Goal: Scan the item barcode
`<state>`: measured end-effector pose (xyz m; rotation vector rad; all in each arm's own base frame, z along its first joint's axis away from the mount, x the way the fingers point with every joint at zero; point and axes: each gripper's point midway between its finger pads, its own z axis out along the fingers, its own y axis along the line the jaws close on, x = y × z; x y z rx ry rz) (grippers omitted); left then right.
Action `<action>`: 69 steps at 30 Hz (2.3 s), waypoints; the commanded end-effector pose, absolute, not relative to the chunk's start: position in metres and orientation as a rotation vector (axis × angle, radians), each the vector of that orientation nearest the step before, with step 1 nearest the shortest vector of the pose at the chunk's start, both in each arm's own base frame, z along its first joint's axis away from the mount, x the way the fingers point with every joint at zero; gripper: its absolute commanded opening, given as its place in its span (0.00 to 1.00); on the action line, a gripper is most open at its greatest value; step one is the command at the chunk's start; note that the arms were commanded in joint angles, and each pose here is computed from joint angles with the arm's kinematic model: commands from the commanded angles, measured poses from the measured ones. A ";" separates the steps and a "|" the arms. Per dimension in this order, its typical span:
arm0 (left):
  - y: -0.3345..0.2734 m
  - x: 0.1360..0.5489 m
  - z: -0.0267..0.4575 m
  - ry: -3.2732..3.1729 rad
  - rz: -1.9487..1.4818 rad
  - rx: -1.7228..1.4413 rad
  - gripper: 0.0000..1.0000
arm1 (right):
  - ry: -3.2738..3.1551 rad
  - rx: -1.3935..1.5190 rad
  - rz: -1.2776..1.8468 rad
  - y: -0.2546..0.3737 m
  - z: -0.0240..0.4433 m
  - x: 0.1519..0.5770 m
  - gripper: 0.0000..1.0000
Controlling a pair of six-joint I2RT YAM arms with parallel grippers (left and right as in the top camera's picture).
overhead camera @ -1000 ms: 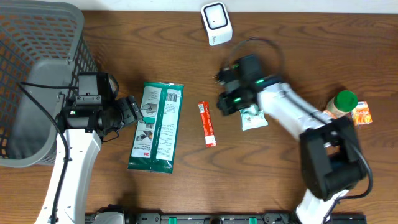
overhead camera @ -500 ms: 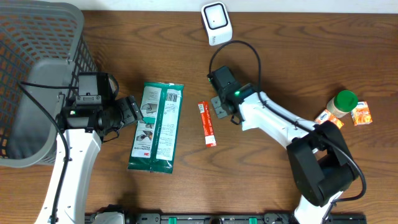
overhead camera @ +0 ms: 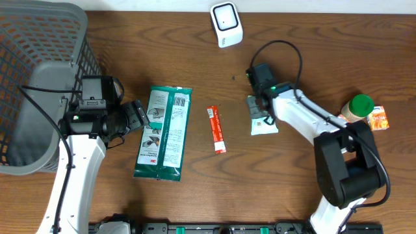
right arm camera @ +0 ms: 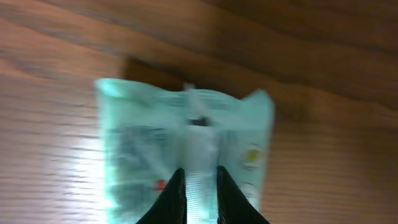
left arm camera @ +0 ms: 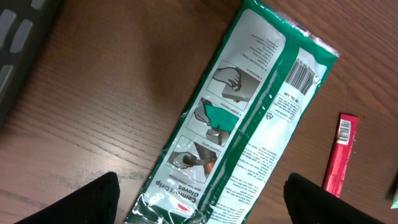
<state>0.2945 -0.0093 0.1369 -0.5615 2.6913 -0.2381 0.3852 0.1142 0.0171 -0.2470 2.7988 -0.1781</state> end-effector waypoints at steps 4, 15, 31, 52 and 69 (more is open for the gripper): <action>-0.007 0.296 0.140 2.686 -0.231 -0.562 0.85 | 2.844 -0.222 -0.119 0.106 0.009 0.382 0.01; -0.007 0.296 0.140 2.686 -0.230 -0.562 0.85 | 2.802 -0.353 0.387 0.183 0.018 0.377 0.04; -0.007 0.296 0.140 2.686 -0.230 -0.562 0.85 | 2.694 -0.482 0.163 0.212 0.016 0.379 0.09; -0.007 0.296 0.140 2.686 -0.231 -0.562 0.85 | 2.850 -0.249 -0.432 0.070 -0.010 0.381 0.01; -0.007 0.296 0.140 2.686 -0.231 -0.562 0.85 | 2.766 -0.273 -0.049 0.111 0.053 0.385 0.05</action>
